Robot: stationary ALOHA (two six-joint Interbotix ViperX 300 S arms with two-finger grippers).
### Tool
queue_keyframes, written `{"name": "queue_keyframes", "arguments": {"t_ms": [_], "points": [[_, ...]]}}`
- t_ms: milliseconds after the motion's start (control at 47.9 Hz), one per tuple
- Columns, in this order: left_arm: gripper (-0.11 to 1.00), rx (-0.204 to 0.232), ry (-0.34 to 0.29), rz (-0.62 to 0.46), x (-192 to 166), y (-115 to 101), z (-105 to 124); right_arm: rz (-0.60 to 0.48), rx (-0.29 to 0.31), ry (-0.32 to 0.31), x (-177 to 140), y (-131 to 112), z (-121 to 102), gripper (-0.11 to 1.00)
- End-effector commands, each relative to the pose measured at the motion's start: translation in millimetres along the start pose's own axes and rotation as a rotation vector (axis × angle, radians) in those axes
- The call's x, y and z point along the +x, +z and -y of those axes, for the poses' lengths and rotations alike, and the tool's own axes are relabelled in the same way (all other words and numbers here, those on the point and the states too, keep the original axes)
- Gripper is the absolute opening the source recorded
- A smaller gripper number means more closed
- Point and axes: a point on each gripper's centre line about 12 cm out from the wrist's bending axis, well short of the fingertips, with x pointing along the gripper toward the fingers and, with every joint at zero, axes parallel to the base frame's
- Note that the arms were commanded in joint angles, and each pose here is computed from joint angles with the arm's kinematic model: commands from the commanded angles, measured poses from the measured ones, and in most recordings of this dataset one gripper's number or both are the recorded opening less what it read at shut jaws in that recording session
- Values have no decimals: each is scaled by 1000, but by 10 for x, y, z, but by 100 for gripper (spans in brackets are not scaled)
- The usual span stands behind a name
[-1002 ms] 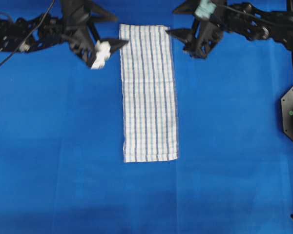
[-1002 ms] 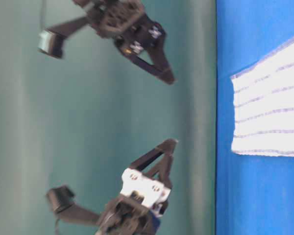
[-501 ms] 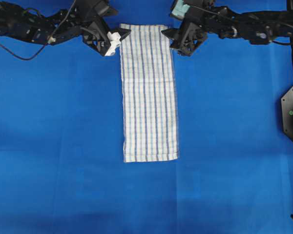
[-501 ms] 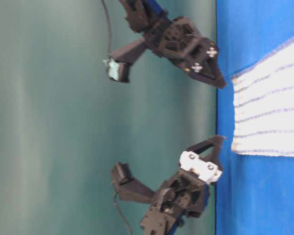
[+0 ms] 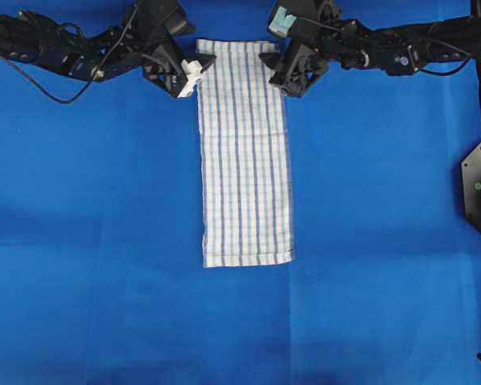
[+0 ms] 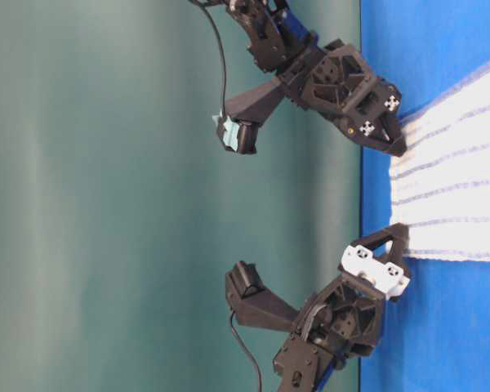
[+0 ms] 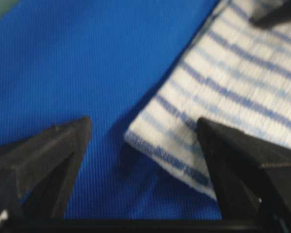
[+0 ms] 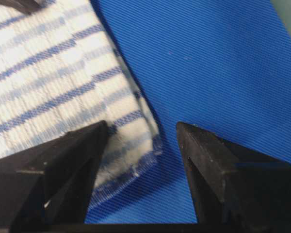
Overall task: Fold the blue towel.
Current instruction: 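Move both grippers to the strip's top end and grasp its corners, then lift the top end and fold it down onto the bottom half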
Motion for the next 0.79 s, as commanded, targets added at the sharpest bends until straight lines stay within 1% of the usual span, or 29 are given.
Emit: {"name": "queue_keyframes", "arguments": {"t_ms": [0, 104, 146, 188, 251, 376, 418, 459, 501, 689, 772], "points": [[86, -2, -4, 11, 12, 63, 11, 26, 8, -5, 0, 88, 13, 93], [81, -2, -4, 6, 11, 53, 10, 28, 5, 0, -2, 89, -18, 91], [77, -1, -6, 3, 8, 44, 22, 28, 4, 3, 1, 89, -37, 87], [70, 0, -9, 1, 2, 41, 35, 31, 2, 7, -3, 104, -58, 81], [56, 5, -14, -5, -2, 27, 60, 28, -1, 12, -4, 100, -78, 67], [26, 42, -27, -22, 2, 24, 113, 17, -5, 18, -4, 91, -92, 33], [18, 49, -32, -28, 5, 28, 131, 13, -5, 21, -8, 89, -95, 27], [9, 54, -35, -32, 8, 31, 141, 9, -8, 24, -12, 88, -98, 27], [3, 57, -39, -33, 11, 40, 157, 7, -7, 24, -12, 81, -97, 27], [4, 96, -45, -11, 1, 135, 182, 23, -7, 25, -70, 127, -95, 27], [4, 98, -48, 6, -37, 216, 188, 38, -6, 26, -132, 174, -93, 27]]}}
